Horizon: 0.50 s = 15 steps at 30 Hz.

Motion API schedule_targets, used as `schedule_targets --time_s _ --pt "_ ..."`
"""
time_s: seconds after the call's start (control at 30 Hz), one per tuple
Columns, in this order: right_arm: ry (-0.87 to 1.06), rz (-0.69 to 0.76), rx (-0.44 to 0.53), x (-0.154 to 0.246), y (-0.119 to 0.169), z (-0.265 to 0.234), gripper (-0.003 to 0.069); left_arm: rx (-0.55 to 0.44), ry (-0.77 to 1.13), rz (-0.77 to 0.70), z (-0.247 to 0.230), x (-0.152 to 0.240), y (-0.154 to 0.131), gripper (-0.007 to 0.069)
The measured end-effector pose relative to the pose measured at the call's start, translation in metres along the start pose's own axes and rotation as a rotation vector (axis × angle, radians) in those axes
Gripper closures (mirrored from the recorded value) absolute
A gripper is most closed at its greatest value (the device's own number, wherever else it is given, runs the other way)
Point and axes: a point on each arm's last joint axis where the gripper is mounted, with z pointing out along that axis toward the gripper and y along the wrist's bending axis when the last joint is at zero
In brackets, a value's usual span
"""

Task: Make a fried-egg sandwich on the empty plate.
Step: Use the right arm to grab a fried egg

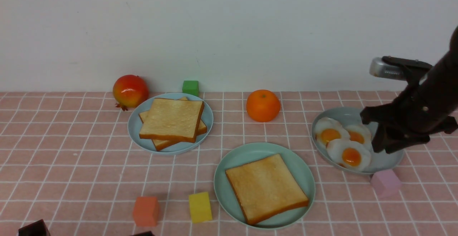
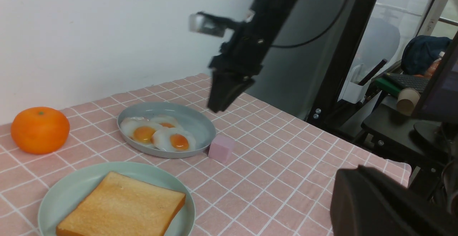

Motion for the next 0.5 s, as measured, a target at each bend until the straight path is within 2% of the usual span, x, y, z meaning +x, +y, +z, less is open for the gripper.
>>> schedule_targets --time_s 0.03,0.07,0.13,0.23,0.5 --pt "0.001 0.002 0.001 -0.001 -0.001 0.001 0.0397 0.000 0.000 0.000 0.000 0.000 0.000 0.0613" --pt "0.006 0.021 -0.005 -0.011 -0.006 0.011 0.0354 0.000 0.000 0.000 0.000 0.000 0.000 0.0613" --pt "0.007 0.020 -0.004 -0.020 -0.008 0.020 0.0312 0.000 0.000 0.000 0.000 0.000 0.000 0.0613" --pt "0.006 -0.003 -0.007 -0.031 -0.011 0.032 0.0278 0.000 0.000 0.000 0.000 0.000 0.000 0.0613" --pt "0.036 -0.203 -0.014 -0.054 -0.016 0.064 0.0218 0.000 0.000 0.000 0.000 0.000 0.000 0.0613"
